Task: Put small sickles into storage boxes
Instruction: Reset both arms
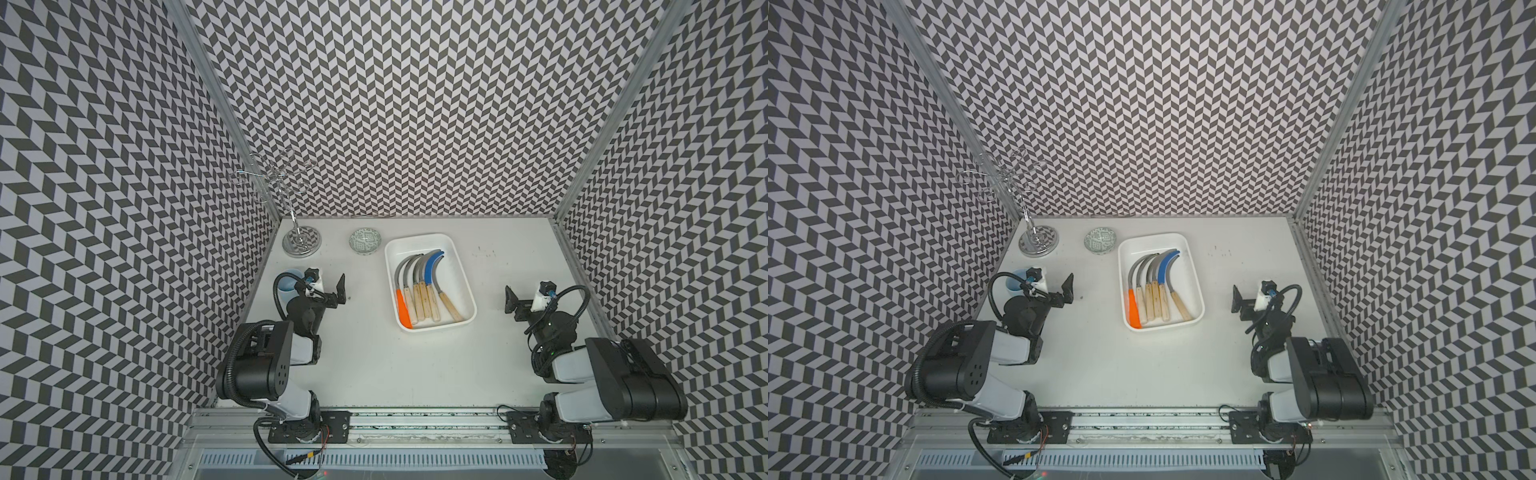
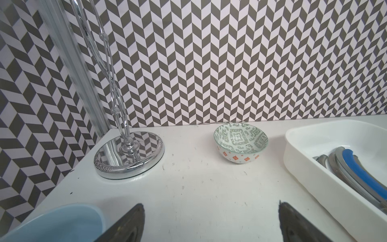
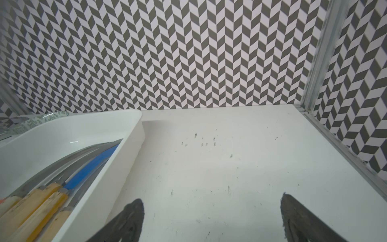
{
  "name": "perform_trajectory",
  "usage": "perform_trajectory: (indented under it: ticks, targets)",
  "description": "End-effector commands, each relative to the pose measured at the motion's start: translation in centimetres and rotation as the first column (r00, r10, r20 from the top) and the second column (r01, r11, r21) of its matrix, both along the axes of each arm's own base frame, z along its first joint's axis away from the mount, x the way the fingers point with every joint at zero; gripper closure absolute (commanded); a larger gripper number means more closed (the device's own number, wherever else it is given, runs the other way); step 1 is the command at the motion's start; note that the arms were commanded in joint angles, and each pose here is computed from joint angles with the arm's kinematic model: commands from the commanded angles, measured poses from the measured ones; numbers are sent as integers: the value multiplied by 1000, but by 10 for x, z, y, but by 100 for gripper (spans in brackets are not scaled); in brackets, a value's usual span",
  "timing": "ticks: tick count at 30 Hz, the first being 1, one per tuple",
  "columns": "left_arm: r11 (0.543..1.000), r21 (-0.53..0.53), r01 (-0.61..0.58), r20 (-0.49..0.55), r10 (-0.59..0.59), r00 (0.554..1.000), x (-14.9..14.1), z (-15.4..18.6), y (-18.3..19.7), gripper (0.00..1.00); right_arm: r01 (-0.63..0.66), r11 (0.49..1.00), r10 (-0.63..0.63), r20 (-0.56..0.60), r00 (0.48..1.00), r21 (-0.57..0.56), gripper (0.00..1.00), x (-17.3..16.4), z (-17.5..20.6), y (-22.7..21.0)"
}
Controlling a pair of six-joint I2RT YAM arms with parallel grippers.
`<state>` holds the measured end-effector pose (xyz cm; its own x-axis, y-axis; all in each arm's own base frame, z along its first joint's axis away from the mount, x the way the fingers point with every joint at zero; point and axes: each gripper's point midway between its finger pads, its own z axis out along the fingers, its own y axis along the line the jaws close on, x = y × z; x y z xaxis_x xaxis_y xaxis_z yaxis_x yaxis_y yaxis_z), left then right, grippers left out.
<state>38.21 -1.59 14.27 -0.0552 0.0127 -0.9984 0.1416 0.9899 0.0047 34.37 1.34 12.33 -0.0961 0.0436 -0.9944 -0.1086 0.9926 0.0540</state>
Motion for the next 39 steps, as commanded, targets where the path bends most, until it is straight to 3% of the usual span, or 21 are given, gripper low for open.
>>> perform_trajectory:
  ticks: [1, 7, 39]
  targets:
    - [1000, 13, 5, 13, -5, 1000, 2, 3, -1, 0, -59, 998, 64, 164, 984, -33, 0, 12, 38, 12]
    - [1000, 14, 5, 15, -5, 1000, 2, 4, -2, 0, 6, 1000, -5, 41, 999, -24, 0, 44, 26, 4]
    - [999, 24, -26, 8, 26, 1000, 4, 3, -2, 0, 8, 1000, -6, 75, 997, -22, 0, 40, 30, 4]
